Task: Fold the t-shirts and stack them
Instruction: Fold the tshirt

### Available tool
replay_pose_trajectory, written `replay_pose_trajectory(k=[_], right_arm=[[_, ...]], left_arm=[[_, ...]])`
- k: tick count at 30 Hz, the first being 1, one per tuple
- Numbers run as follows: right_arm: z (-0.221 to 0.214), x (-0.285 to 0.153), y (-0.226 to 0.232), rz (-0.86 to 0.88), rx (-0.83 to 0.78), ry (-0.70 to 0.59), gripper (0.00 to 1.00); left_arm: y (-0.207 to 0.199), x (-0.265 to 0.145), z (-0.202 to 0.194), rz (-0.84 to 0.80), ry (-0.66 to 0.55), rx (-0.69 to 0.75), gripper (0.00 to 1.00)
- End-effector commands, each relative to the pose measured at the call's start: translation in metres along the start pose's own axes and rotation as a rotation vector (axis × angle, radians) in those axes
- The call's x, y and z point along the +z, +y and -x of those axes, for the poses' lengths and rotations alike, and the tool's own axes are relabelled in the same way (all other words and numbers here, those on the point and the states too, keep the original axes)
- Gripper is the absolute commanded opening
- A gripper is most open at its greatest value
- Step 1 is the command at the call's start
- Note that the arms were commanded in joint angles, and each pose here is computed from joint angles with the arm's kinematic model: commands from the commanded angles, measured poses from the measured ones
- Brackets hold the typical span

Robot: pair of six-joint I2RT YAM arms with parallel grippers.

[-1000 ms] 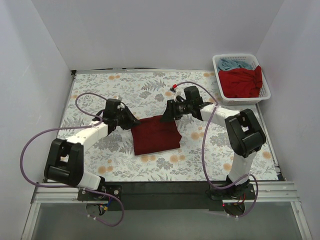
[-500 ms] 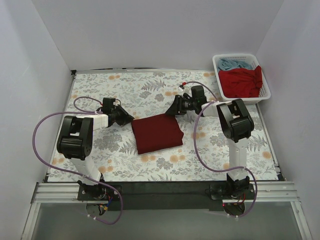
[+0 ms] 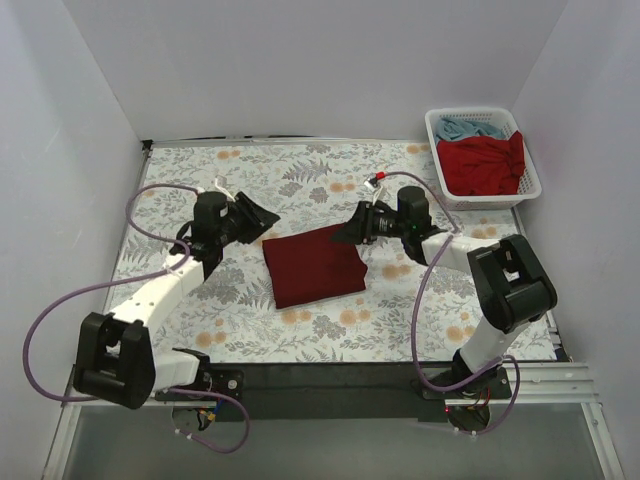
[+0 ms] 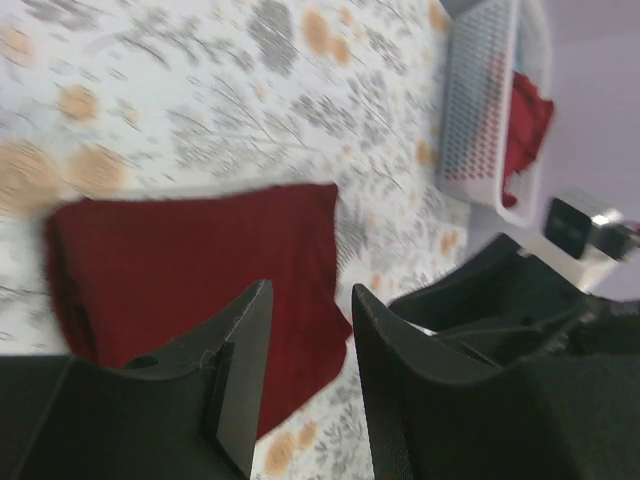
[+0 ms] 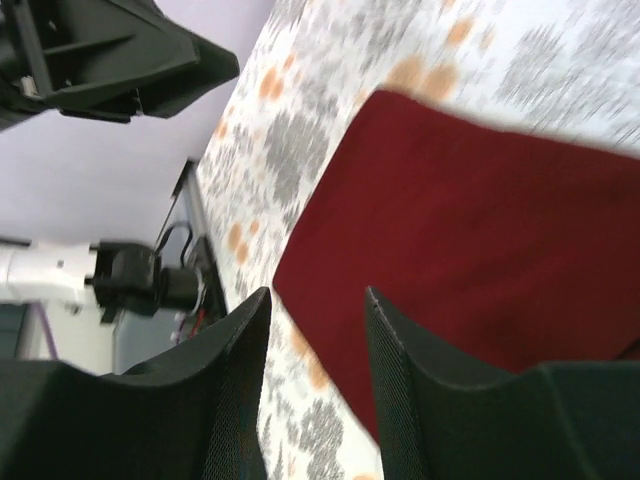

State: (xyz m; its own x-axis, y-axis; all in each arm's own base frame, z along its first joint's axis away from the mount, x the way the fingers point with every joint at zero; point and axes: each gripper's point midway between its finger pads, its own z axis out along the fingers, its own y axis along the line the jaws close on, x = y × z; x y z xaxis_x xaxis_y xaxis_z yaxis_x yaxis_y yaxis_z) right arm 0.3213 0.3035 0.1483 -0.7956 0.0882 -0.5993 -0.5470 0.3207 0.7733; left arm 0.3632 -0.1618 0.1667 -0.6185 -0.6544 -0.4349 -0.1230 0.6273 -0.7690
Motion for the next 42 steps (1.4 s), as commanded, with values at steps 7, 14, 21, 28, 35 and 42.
replay_pose_trajectory(k=[7, 14, 21, 28, 35, 42], right_arm=[[-0.091, -0.02, -0.009, 0.07, 0.175, 0.039, 0.49], [-0.118, -0.039, -0.035, 0.058, 0.343, -0.011, 0.46], [-0.088, -0.037, -0.006, 0.099, 0.267, -0.048, 0.47], [-0.085, 0.006, 0.061, 0.248, 0.196, 0.016, 0.48], [-0.121, 0.057, 0.064, 0.282, 0.31, 0.121, 0.48], [-0.162, 0.072, 0.015, 0.122, 0.375, 0.191, 0.47]], left_arm=[[0.048, -0.021, -0.123, 0.05, 0.224, -0.177, 0.32], [0.102, -0.032, -0.149, 0.16, 0.211, -0.281, 0.26], [0.093, -0.044, -0.125, 0.169, 0.108, -0.253, 0.25], [0.09, -0.051, -0.106, 0.182, 0.022, -0.212, 0.28], [0.088, -0.058, -0.09, 0.205, -0.04, -0.163, 0.3], [0.087, -0.057, -0.089, 0.209, -0.031, -0.147, 0.3]])
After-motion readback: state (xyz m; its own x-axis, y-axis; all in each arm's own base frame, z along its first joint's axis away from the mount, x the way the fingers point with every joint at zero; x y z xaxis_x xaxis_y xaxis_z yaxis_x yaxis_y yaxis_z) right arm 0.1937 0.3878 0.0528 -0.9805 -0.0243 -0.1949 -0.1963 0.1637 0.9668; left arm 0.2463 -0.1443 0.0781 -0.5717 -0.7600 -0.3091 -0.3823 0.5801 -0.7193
